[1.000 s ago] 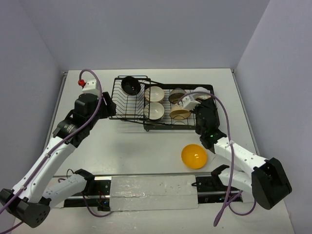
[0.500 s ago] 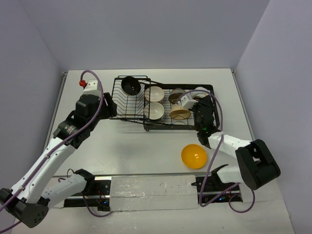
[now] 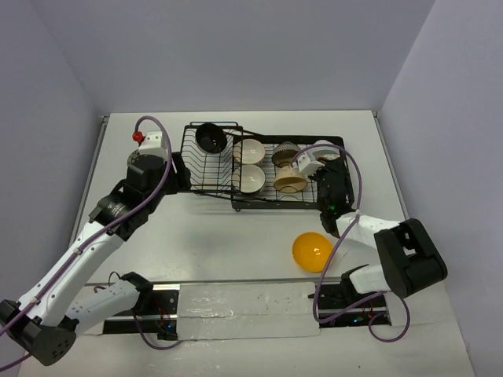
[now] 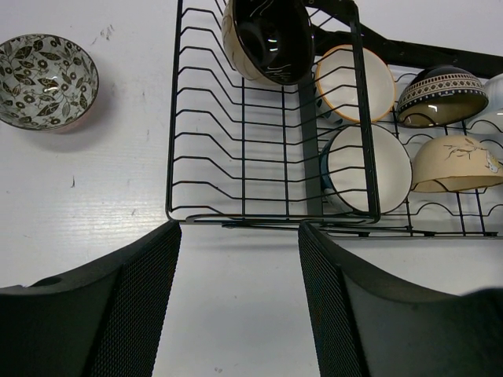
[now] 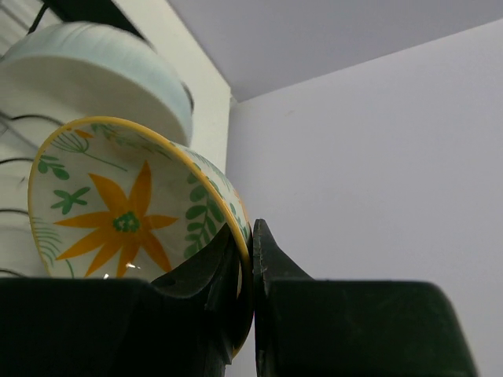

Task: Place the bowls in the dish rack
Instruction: Insert the bowl into the dish rack.

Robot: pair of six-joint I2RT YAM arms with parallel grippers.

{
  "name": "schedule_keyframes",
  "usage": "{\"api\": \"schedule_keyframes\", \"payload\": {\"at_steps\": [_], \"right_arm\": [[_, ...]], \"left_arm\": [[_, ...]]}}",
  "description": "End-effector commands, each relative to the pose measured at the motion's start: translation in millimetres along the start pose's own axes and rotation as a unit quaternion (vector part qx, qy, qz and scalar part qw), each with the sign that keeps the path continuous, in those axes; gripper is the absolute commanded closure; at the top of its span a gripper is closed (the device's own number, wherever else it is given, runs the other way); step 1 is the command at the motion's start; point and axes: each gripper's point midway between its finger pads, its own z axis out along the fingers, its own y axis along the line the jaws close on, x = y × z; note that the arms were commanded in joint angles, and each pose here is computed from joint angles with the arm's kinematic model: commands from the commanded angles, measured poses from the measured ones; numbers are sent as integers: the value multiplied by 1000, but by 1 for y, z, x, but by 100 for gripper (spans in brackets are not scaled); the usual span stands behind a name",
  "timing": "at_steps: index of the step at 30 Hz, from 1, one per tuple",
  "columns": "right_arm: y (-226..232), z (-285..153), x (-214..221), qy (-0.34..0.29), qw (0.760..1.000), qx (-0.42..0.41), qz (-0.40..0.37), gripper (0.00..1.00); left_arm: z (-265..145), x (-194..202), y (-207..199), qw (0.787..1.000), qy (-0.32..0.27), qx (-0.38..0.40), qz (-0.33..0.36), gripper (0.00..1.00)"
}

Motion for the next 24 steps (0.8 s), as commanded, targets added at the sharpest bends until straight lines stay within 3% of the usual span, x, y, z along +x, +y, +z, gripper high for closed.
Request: {"api": "schedule_keyframes", "payload": {"at_steps": [1, 9, 15, 19, 24], "right_arm": [[2, -2, 3, -3, 1000, -3, 25, 100], [22, -4, 14, 17, 999, -32, 28, 98], [27, -2, 15, 22, 998, -38, 37, 84], [28, 0, 14, 25, 998, -39, 43, 69], [25, -1, 16, 28, 998, -33, 55, 69]], "left_arm": [[0, -5, -1, 1000, -11, 0, 6, 33], [-2, -4, -1, 1000, -15, -4, 12, 31], [-2, -3, -3, 1000, -15, -3, 16, 30], [-2, -3, -3, 1000, -14, -4, 17, 30], [-2, -2, -3, 1000, -14, -2, 17, 30]]}}
